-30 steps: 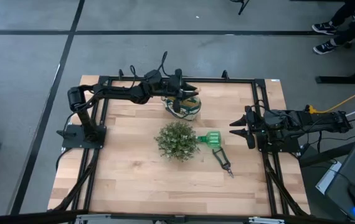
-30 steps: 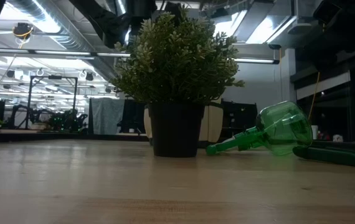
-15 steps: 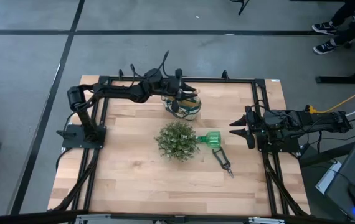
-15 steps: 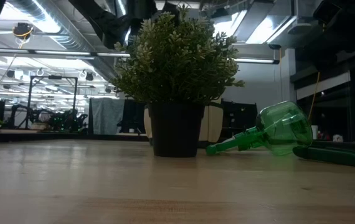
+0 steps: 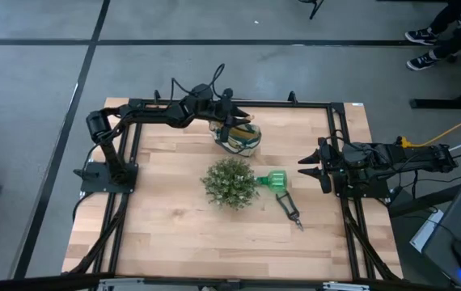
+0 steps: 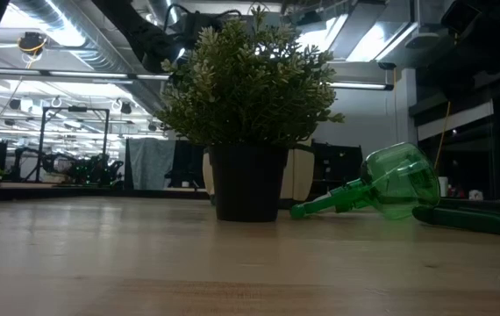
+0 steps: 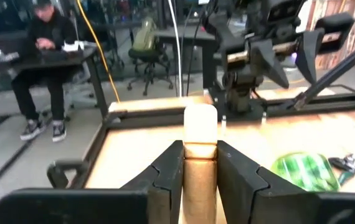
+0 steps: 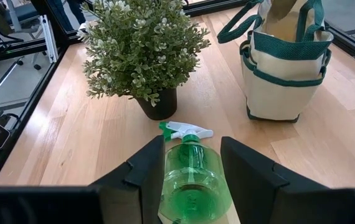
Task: Pick & Place Garden tools in Gardening bag
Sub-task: Put the brown trowel into the green gardening bag
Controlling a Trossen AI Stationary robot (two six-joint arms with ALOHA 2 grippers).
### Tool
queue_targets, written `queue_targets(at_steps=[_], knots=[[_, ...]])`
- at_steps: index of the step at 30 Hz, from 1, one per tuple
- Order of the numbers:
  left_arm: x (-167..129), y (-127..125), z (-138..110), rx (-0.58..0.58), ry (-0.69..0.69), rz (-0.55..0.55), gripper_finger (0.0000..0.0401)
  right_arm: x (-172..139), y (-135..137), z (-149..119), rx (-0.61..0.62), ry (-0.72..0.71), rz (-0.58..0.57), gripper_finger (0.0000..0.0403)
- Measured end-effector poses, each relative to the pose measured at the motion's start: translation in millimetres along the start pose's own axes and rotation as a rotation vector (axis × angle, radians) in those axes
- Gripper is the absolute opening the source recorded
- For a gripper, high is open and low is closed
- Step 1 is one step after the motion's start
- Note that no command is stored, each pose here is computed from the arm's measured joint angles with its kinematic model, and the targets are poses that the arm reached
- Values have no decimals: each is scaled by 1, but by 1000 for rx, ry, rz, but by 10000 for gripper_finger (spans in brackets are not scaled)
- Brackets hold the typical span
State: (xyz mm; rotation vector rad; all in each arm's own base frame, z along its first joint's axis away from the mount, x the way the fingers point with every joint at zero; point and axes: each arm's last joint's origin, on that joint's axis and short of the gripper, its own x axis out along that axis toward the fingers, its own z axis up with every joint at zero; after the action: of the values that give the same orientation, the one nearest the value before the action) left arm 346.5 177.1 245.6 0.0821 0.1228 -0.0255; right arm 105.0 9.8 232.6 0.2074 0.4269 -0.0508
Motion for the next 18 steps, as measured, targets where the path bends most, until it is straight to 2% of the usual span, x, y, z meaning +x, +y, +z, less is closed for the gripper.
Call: queue_targets(at_steps=[18], knots=[[-1, 0, -5, -25, 42, -3, 86, 0, 0, 0, 0, 0, 0, 160]])
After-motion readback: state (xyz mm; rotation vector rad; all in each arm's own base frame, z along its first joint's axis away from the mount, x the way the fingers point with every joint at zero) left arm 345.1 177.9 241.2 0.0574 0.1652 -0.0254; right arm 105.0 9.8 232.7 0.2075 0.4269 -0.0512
